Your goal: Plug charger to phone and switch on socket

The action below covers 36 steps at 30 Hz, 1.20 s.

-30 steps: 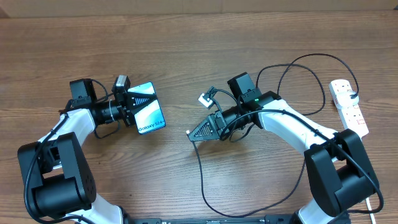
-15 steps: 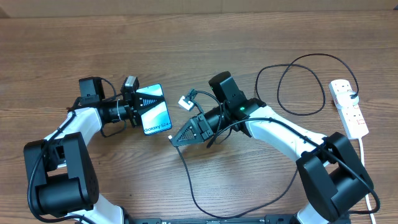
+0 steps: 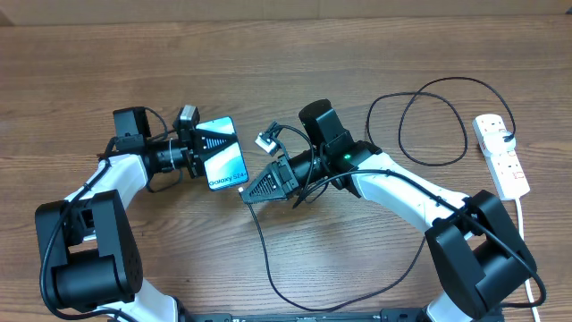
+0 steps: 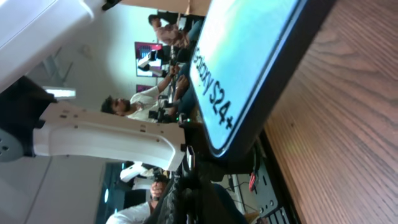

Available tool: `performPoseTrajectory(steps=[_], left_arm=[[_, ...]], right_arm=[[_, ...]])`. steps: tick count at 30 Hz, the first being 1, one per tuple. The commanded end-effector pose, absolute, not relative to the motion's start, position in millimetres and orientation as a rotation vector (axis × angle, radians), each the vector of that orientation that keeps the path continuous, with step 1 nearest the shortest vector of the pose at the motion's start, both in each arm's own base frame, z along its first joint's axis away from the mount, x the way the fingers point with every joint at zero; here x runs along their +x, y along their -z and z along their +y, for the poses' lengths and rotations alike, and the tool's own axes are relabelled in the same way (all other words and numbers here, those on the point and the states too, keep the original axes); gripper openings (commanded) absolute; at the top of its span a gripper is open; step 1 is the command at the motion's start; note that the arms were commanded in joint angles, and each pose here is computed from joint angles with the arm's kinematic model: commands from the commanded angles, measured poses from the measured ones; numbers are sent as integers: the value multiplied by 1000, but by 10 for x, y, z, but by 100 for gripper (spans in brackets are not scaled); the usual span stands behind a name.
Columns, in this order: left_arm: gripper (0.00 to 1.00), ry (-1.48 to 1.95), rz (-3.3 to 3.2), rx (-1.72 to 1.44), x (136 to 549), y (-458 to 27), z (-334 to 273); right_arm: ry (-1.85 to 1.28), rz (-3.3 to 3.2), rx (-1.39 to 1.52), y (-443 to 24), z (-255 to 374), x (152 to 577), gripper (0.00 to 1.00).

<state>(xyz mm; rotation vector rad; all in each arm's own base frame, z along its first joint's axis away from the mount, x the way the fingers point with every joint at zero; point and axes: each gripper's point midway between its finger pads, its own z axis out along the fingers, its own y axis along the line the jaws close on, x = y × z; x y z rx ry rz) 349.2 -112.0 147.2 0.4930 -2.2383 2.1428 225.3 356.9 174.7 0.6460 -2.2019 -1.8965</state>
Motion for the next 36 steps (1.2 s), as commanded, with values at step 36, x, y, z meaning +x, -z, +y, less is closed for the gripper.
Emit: performPoseTrajectory(steps=[36], left_arm=[[4,-2224,-2322,280,3567,-1717,-1224]], right_arm=[[1869,-2378,525,-1725,3747,2499,4]])
